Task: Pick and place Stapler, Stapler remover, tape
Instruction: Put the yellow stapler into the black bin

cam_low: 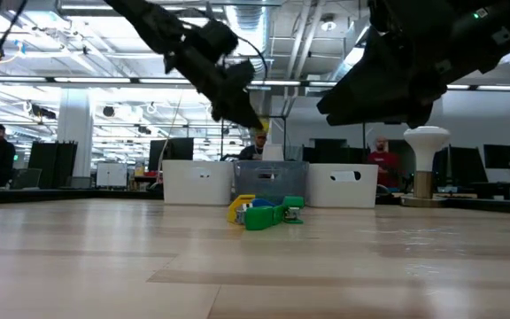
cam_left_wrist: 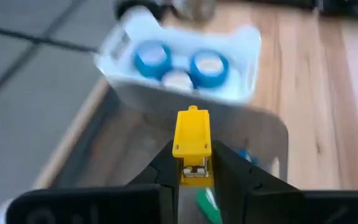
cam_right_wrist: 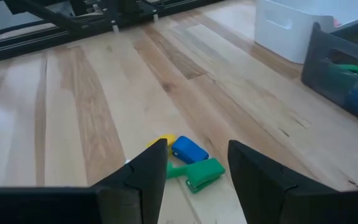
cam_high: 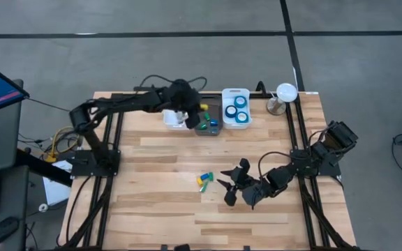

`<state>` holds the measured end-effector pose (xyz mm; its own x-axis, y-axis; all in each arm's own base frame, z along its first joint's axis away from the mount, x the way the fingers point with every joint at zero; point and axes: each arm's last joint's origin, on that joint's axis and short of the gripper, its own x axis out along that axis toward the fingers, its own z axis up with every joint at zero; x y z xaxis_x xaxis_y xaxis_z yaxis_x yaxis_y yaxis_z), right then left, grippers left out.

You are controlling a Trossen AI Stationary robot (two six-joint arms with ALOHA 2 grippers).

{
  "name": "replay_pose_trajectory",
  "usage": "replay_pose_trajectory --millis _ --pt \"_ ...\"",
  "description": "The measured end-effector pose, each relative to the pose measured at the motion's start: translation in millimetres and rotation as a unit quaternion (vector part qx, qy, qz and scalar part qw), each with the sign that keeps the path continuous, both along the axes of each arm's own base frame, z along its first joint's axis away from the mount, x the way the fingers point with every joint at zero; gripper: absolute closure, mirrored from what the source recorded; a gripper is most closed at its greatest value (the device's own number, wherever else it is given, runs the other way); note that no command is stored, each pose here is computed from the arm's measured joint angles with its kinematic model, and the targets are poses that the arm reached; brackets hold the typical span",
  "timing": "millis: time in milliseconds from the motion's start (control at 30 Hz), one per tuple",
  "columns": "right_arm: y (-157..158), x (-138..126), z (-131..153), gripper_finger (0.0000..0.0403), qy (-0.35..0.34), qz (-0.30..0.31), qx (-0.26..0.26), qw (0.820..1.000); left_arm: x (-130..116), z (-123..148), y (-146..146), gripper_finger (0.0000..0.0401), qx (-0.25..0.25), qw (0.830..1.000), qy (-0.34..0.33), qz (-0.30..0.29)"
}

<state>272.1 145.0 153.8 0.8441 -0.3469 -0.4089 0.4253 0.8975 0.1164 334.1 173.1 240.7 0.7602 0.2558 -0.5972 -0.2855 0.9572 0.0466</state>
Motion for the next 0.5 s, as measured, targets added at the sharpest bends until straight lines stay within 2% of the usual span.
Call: replay_pose_trajectory --millis 233,500 --pt "2 -1 0 0.0243 0.001 0.004 -0.001 1.000 16 -21 -15 0.0344 -0.012 0.999 0.024 -0.028" --pt "2 -1 0 0.0243 0.002 0.004 -0.001 1.000 22 -48 -14 0.0337 -0.033 0.997 0.065 -0.023"
